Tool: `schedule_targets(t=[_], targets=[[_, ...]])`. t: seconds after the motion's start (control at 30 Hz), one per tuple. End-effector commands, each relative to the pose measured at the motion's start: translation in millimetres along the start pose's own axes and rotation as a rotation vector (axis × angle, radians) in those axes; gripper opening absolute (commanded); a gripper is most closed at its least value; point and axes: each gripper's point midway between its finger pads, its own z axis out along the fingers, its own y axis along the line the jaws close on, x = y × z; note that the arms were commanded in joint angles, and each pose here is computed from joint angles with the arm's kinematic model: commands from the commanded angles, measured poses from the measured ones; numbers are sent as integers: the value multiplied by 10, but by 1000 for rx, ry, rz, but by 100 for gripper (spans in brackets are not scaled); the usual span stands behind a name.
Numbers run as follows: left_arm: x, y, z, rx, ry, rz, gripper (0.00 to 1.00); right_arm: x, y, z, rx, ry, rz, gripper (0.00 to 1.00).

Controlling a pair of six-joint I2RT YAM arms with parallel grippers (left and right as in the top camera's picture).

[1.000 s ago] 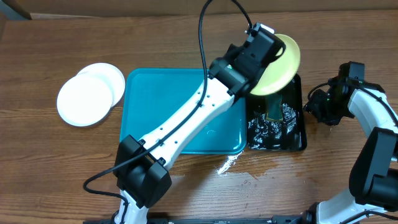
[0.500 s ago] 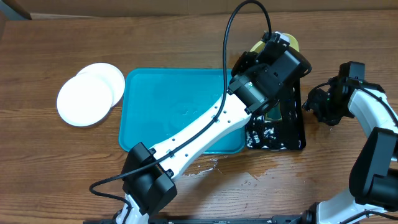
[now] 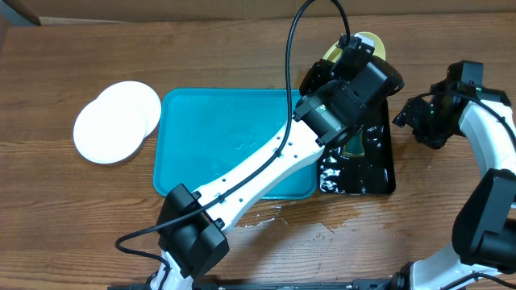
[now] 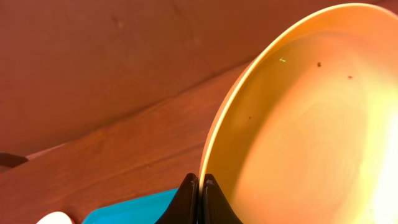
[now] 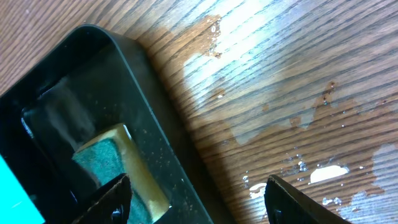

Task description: Clean dirty plates on tray and stack at the side

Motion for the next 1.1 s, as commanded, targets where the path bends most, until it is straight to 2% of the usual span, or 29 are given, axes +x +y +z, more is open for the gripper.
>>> schedule_targets(t=[0.0, 0.1, 0.23, 0.33, 0.43, 0.57, 0.77, 0.83, 0.93, 1.07], targets=[[-82, 100, -90, 78, 8, -33, 4, -45, 90, -73, -28, -9, -12, 70], [-48, 262, -18, 157, 69, -66, 4, 2, 189, -79, -87, 15, -41, 70], [110, 545, 103, 355, 222, -191, 4, 83, 430, -116, -226, 50, -115, 71], [343, 835, 183, 494, 370, -306, 4, 161, 572, -117, -272, 71, -165, 71], [714, 1324, 284, 525, 531, -435, 4, 284, 733, -77, -273, 94, -216, 71], [1300, 2174, 360, 389, 715, -599, 4, 470, 987, 17, -241, 104, -346, 72], [2027, 3221, 305, 148, 859, -791, 4, 725, 1275, 152, -144, 90, -496, 75], [2258, 3454, 284, 61, 898, -853, 4, 821, 1365, 167, -150, 100, -528, 75], [2532, 3638, 291, 6, 933, -932, 4, 905, 1470, 181, -160, 102, -563, 75], [2838, 3824, 377, -76, 941, -978, 4, 919, 1490, 184, -162, 102, -570, 76]])
